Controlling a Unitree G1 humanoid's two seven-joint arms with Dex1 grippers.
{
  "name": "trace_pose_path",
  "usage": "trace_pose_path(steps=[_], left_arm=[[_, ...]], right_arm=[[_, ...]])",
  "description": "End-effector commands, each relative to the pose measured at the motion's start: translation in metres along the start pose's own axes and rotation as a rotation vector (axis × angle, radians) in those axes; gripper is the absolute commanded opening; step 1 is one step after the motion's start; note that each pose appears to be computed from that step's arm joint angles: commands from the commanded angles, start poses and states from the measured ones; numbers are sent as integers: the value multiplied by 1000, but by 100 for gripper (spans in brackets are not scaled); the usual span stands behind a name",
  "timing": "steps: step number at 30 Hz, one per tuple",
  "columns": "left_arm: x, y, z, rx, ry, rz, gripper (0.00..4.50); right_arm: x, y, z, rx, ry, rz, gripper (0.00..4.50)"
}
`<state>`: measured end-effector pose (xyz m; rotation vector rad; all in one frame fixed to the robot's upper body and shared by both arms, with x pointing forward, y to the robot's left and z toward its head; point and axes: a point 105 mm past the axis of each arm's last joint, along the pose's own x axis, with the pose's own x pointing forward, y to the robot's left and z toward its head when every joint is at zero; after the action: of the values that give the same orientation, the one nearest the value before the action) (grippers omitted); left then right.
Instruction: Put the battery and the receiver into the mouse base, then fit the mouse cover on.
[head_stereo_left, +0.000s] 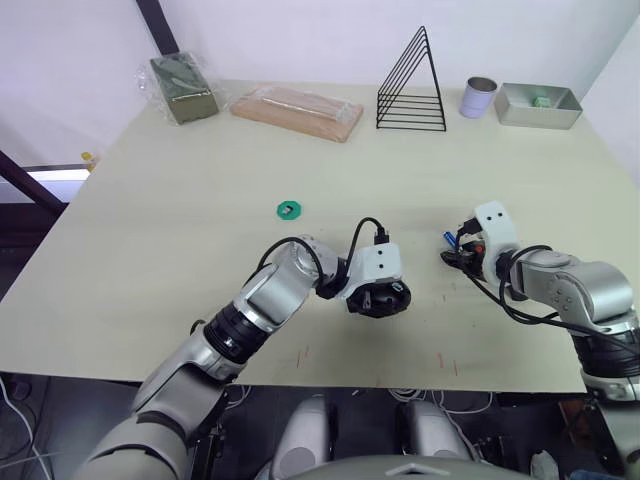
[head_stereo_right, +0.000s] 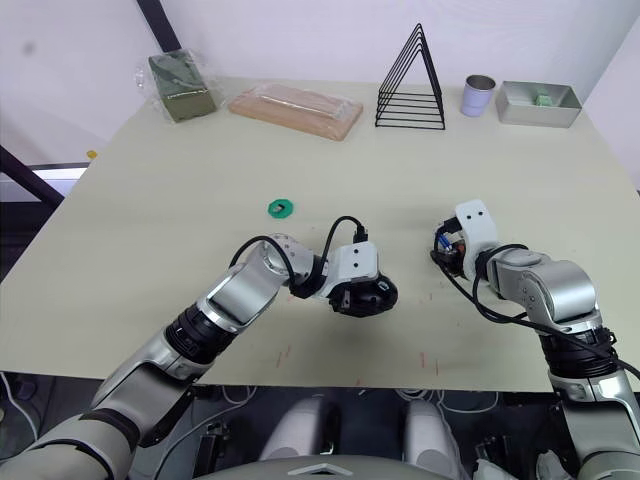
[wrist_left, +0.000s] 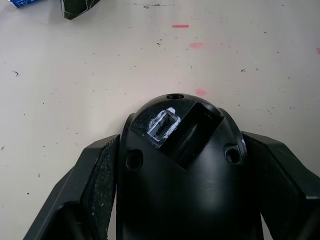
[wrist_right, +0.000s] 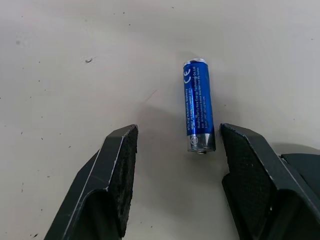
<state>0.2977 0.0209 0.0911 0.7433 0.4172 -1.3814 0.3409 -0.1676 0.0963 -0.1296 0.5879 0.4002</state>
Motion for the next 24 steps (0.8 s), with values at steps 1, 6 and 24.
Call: trace_pose_path(steps=[1, 6, 24], left_arm=[[2, -2, 4, 16, 0, 5, 320], [2, -2, 3, 15, 1, 4, 320], [2, -2, 1, 9, 10, 8, 320]], right_arm=[[-7, -4, 9, -2, -39, -16, 276], [-6, -4, 7, 3, -38, -21, 92], [-81, 34, 10, -169, 22, 97, 6]])
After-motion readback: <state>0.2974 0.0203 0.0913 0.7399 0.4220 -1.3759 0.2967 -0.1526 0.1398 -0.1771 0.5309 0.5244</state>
